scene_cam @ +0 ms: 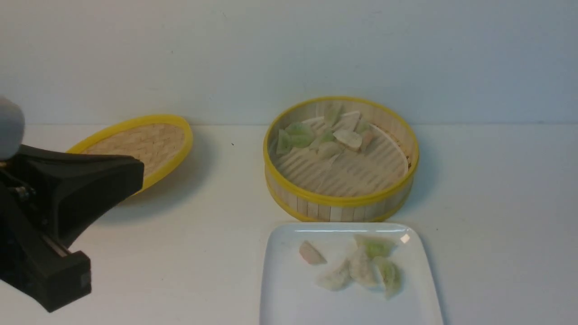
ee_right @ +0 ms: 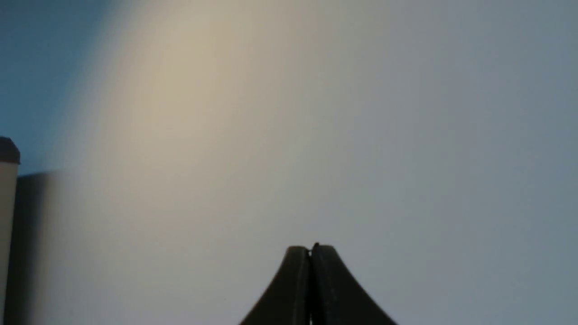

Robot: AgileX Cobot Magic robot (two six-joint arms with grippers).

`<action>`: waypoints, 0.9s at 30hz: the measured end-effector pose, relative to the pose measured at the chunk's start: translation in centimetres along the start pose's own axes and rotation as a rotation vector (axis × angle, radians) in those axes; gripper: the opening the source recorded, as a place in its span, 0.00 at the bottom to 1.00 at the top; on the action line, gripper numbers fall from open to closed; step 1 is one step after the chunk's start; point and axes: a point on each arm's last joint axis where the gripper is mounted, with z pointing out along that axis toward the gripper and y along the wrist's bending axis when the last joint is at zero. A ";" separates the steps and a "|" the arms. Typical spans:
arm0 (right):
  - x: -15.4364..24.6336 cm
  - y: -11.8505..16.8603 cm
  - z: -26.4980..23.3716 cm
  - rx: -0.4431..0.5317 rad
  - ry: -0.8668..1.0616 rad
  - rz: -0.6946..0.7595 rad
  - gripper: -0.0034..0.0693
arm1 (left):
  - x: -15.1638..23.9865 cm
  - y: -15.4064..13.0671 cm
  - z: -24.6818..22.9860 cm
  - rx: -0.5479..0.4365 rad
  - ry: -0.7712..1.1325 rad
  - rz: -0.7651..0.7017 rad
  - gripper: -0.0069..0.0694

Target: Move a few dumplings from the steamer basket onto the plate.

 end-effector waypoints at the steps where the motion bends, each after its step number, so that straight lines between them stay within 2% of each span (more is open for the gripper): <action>1: 0.0 0.0 0.0 0.000 -0.002 -0.001 0.03 | 0.0 0.0 0.0 0.000 0.000 0.000 0.08; 9: 0.2 0.0 0.0 0.001 0.007 -0.002 0.03 | 0.8 -0.1 -0.1 0.011 0.085 -0.010 0.08; 27: 0.2 0.0 0.0 0.001 0.008 -0.006 0.03 | 0.9 -0.3 -0.1 0.031 0.097 -0.035 0.08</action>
